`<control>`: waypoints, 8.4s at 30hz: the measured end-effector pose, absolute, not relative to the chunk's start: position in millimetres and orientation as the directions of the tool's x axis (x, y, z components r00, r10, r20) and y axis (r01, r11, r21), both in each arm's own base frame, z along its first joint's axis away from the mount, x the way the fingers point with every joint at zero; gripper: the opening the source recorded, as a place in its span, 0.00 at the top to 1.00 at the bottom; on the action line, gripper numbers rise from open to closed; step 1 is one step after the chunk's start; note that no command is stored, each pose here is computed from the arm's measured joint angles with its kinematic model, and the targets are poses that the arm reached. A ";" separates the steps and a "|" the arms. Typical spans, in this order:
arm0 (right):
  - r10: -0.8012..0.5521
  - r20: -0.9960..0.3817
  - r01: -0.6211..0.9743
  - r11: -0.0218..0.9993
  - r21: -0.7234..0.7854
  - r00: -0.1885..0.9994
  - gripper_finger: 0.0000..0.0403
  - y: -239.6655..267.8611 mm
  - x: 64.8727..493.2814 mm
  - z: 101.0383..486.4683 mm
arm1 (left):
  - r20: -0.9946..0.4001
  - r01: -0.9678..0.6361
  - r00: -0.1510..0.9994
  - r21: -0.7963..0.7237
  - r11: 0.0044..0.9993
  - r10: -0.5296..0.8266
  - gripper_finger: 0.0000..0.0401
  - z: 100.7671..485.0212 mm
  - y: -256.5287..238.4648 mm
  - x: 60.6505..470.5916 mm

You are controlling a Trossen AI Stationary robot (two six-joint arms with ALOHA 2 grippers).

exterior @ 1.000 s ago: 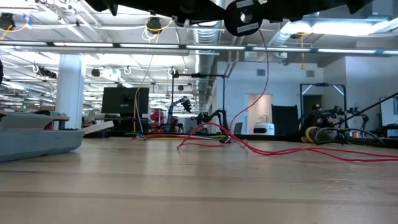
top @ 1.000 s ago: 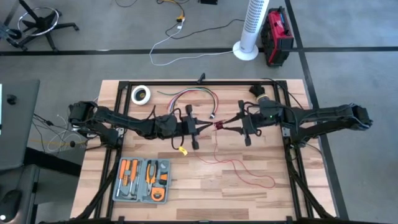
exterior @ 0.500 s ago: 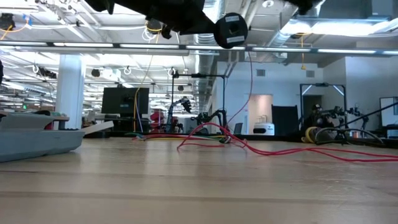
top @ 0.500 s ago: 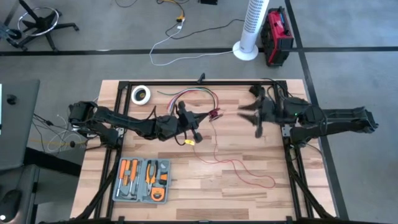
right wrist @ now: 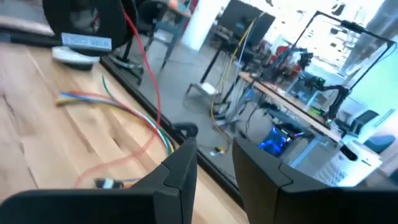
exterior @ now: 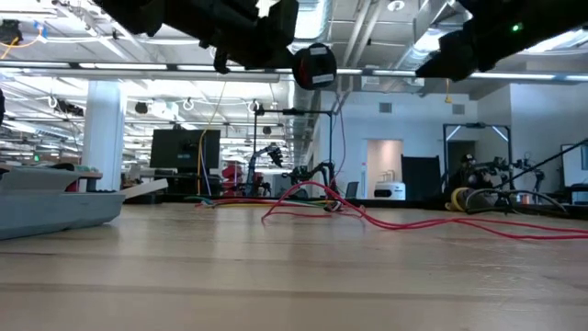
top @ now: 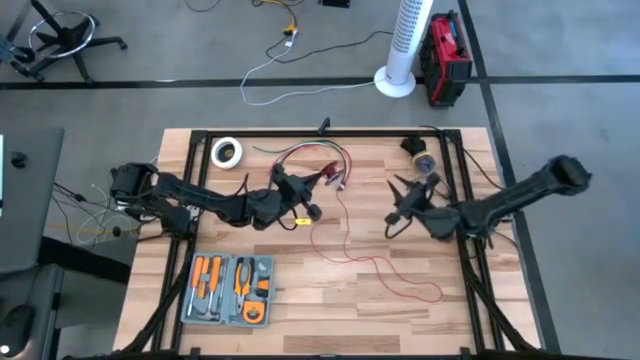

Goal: Coil cords
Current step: Coil the red wire on the black spool

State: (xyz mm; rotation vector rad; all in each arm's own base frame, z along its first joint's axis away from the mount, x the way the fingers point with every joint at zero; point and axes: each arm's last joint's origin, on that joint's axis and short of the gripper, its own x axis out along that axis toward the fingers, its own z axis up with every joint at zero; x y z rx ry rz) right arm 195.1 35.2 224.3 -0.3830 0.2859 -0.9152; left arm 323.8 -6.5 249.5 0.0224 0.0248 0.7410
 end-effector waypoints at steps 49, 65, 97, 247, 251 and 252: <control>-0.746 0.088 0.700 0.568 -0.432 0.660 0.29 9.5 304.0 233.7 | 0.109 -0.681 0.729 0.017 0.732 0.676 1.00 229.6 -11.7 339.6; -0.762 0.079 0.713 0.557 -0.425 0.642 0.37 9.0 304.0 232.1 | 0.112 -0.680 0.729 0.011 0.733 0.675 1.00 229.9 -12.9 339.5; -0.758 0.080 0.693 0.542 -0.475 0.648 0.73 9.8 303.9 232.4 | 0.130 -0.598 0.795 0.013 0.801 0.592 1.00 231.1 -18.7 340.9; -0.066 -0.029 0.057 0.968 -0.243 0.997 0.73 -35.6 242.3 293.6 | -0.136 0.003 0.990 0.331 0.944 0.045 1.00 240.4 -0.6 342.6; -0.062 -0.068 0.045 0.974 -0.223 0.996 0.73 -40.8 250.0 283.6 | -0.200 0.073 0.980 0.356 0.932 -0.001 1.00 262.6 -16.6 342.6; -0.062 -0.084 0.042 0.975 -0.219 0.995 0.73 -41.4 252.7 279.8 | -0.216 0.093 0.976 0.369 0.925 -0.012 1.00 267.6 -20.9 344.1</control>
